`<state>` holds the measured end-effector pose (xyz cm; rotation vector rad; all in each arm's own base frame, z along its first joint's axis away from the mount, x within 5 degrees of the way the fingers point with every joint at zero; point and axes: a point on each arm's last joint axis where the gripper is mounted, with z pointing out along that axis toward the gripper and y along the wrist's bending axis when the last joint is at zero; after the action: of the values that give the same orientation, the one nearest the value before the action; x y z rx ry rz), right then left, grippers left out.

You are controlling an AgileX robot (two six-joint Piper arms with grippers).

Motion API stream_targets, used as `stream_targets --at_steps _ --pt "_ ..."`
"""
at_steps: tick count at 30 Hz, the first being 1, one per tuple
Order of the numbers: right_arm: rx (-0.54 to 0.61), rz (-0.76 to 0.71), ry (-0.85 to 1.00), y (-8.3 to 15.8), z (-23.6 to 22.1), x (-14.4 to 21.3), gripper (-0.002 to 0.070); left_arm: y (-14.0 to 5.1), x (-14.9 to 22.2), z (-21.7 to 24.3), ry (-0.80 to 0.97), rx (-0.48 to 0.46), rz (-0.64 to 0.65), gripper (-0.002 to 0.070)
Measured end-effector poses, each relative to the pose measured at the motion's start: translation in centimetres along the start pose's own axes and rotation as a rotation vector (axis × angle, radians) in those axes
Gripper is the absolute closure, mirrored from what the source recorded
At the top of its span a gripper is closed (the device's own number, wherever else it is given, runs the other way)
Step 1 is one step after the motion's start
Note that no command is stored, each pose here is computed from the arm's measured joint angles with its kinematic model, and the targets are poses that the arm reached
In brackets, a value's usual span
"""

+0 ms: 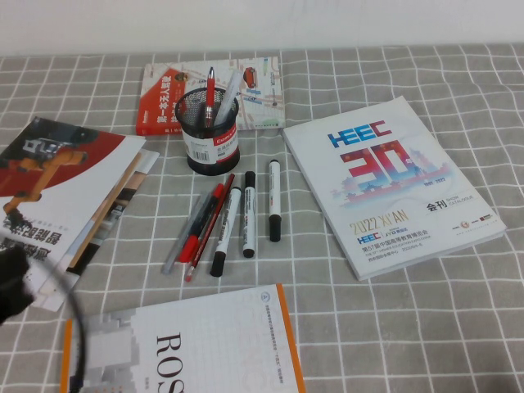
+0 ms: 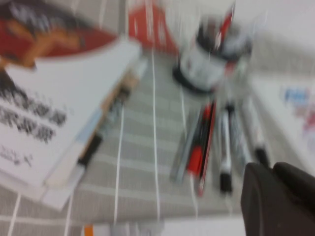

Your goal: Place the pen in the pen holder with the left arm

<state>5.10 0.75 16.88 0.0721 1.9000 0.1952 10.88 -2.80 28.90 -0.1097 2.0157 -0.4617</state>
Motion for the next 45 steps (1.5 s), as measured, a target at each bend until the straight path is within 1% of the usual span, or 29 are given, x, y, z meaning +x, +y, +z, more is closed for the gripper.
stream_targets --at_steps 3,5,9,13,21,25,31,35,37,39,40,45 --pt "0.000 0.000 0.000 0.0 0.0 0.0 0.0691 -0.7 -2.0 2.4 0.204 -0.001 0.076 0.0675" --pt "0.000 0.000 0.000 0.0 0.0 0.0 0.0691 -0.8 -2.8 4.4 0.329 -0.001 0.108 0.0675" --pt "0.000 0.000 0.000 0.0 0.0 0.0 0.0691 -0.7 -4.3 8.7 0.489 -0.001 0.152 0.0675" --pt "0.000 0.000 0.000 0.0 0.0 0.0 0.0691 -1.0 -5.3 12.4 0.568 0.011 0.200 0.0675" --pt "0.000 0.000 0.000 0.0 0.0 0.0 0.0691 -4.1 -6.1 20.5 0.773 0.062 0.351 0.0675" --pt "0.000 0.000 0.000 0.0 0.0 0.0 0.0691 -5.0 -6.4 23.9 0.859 0.062 0.415 0.0675" --pt "0.000 0.000 0.000 0.0 0.0 0.0 0.0691 -5.4 -6.3 27.7 0.915 0.040 0.488 0.0675" --pt "0.000 0.000 0.000 0.0 0.0 0.0 0.0691 -5.0 -5.7 29.8 0.947 0.026 0.517 0.0675" --pt "0.000 0.000 0.000 0.0 0.0 0.0 0.0691 -4.8 -5.4 30.7 0.959 0.034 0.544 0.0673" --pt "0.000 0.000 0.000 0.0 0.0 0.0 0.0691 -4.7 -5.1 31.4 0.972 0.042 0.568 0.0653" --pt "0.000 0.000 0.000 0.0 0.0 0.0 0.0691 -4.6 -5.0 31.7 0.978 0.047 0.575 0.0628" --pt "0.000 0.000 0.000 0.0 0.0 0.0 0.0691 -4.3 -4.2 33.2 1.004 0.053 0.586 0.0435"
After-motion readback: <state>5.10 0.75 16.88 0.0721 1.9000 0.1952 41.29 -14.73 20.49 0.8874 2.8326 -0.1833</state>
